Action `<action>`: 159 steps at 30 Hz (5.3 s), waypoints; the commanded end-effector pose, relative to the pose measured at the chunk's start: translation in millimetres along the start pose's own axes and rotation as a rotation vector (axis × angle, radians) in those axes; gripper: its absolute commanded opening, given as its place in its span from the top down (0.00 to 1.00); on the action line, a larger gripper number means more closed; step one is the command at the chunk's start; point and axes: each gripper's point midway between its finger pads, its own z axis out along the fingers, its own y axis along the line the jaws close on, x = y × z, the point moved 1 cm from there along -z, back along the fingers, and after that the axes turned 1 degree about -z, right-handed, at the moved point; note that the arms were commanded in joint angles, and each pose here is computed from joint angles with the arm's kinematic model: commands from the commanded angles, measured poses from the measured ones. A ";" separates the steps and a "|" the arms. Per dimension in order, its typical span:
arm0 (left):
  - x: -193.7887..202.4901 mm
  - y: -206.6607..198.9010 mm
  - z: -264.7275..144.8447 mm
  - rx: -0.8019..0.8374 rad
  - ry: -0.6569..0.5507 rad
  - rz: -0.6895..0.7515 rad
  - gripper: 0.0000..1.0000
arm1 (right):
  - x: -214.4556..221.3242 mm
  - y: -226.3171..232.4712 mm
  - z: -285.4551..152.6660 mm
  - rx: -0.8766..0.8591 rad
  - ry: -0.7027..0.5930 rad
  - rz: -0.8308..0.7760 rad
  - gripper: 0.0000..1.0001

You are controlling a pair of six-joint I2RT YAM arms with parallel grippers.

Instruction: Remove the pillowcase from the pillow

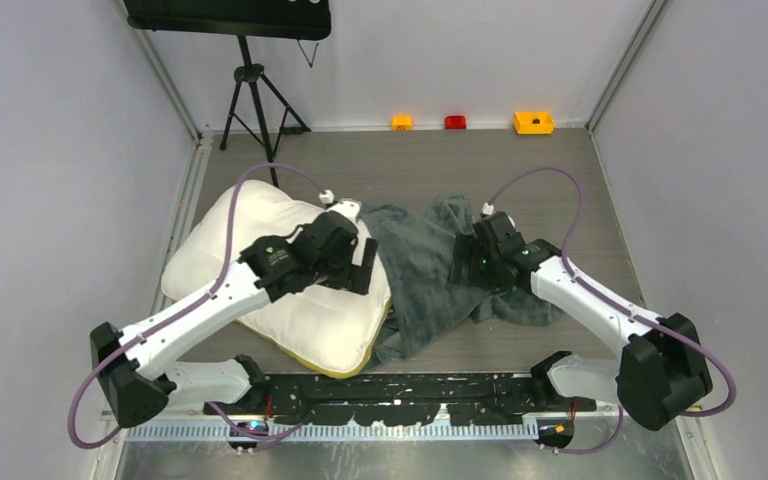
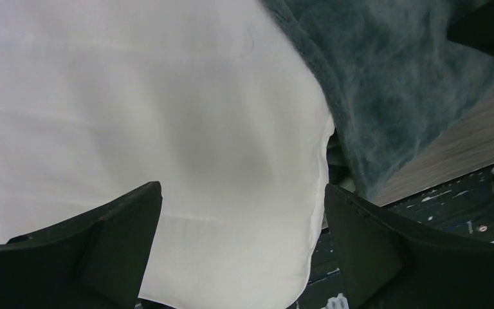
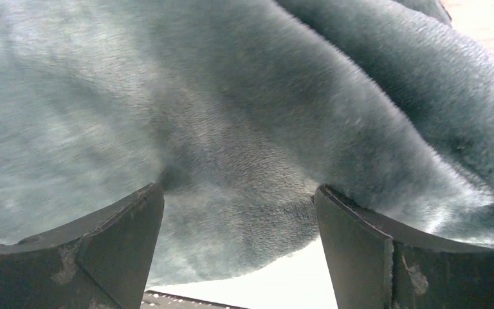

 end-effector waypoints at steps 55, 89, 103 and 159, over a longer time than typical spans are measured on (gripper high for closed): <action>-72.8 65.4 19.3 0.023 -0.074 -0.391 1.00 | -208.8 -94.7 -176.5 0.515 -0.844 0.498 1.00; -228.6 100.3 1.9 -0.014 -0.393 -0.295 0.00 | -273.5 -4.0 -171.2 -0.073 -0.920 0.116 0.16; -93.0 156.7 52.0 -0.187 -0.619 -0.094 0.03 | -178.7 -89.3 -76.6 0.195 -0.883 0.111 0.15; -37.4 253.4 143.7 -0.401 -0.640 0.007 0.00 | -147.8 -187.4 41.9 0.426 -0.920 0.052 0.06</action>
